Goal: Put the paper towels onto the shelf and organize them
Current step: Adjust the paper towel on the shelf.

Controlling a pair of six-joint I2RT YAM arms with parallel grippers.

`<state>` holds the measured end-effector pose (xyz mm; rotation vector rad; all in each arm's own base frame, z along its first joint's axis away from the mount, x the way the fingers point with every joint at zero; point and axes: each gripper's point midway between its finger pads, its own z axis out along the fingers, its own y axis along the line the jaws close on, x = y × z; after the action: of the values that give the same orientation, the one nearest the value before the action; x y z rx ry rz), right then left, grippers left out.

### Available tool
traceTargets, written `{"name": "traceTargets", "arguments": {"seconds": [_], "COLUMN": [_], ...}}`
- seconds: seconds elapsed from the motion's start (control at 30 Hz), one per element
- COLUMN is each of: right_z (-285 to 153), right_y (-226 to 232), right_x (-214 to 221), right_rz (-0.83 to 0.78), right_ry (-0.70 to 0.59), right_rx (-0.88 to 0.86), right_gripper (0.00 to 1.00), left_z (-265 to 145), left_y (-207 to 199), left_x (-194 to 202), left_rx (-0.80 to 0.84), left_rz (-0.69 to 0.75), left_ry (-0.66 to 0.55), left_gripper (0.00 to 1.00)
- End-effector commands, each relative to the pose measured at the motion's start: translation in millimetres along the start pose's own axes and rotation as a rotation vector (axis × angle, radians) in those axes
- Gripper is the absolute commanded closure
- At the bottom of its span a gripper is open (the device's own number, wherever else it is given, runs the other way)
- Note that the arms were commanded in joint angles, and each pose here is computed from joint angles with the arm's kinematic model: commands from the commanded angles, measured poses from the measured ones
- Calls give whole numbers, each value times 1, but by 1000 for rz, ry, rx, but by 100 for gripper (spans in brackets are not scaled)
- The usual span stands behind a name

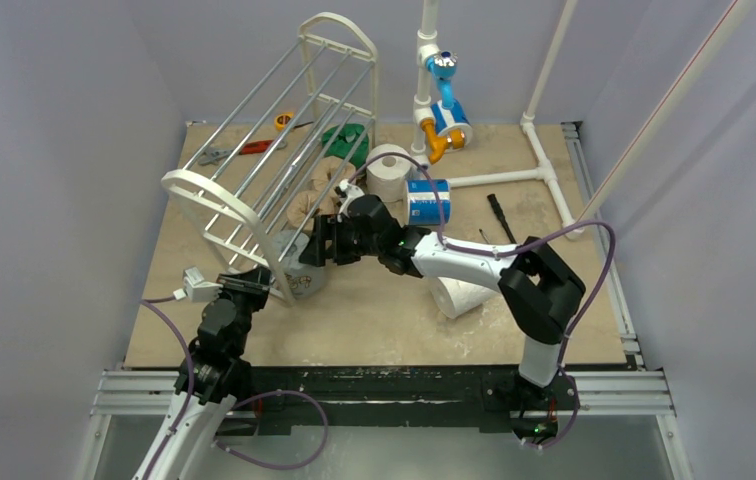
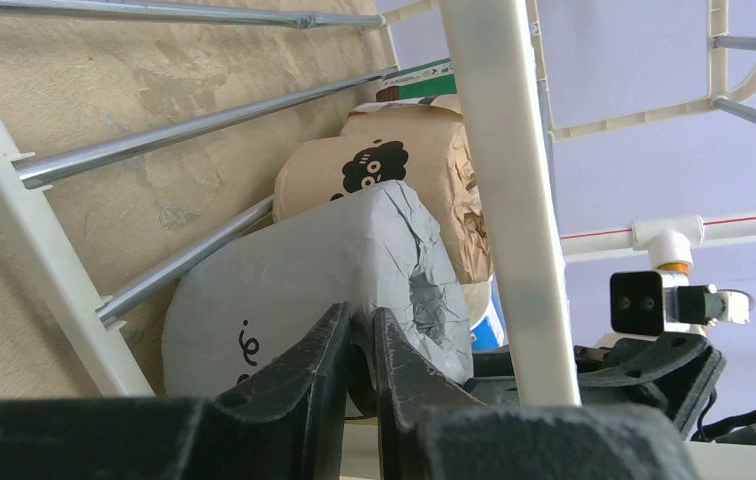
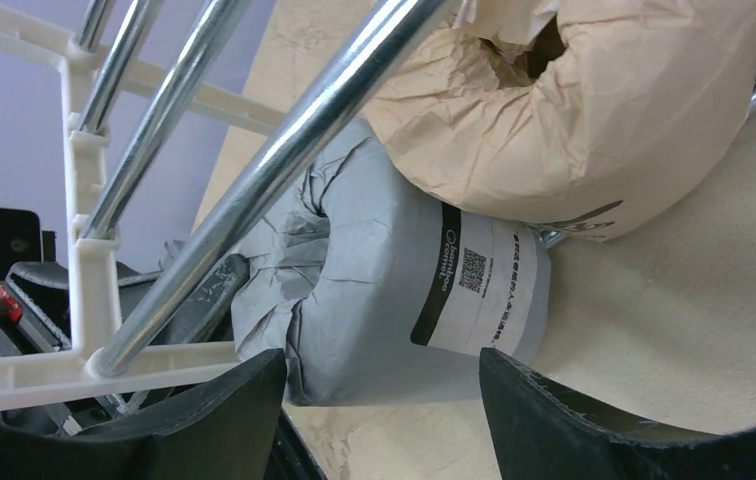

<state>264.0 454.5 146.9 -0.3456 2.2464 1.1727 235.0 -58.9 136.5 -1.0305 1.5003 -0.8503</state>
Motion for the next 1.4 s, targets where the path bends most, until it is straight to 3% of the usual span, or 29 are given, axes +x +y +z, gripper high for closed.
{"name": "traceTargets", "arguments": {"seconds": [0.0, 0.23, 0.73, 1.37], "right_z": [2, 3, 8, -30], "right_y": [8, 15, 12, 58], "right_x": [-17, -23, -8, -32], "right_rz": [48, 68, 88, 75], "right_ry": [-39, -55, 3, -93], "right_rx": [-11, -38, -54, -260], "right_gripper": [30, 37, 100, 100], "left_z": [-5, -5, -10, -28], "left_y": [3, 3, -6, -29], "left_x": [-3, -3, -7, -27], "left_rx": [-3, -2, 15, 43], "left_rz": [32, 34, 68, 99], "left_ry": [-9, -7, -1, -44], "left_gripper": [87, 87, 86, 81]}}
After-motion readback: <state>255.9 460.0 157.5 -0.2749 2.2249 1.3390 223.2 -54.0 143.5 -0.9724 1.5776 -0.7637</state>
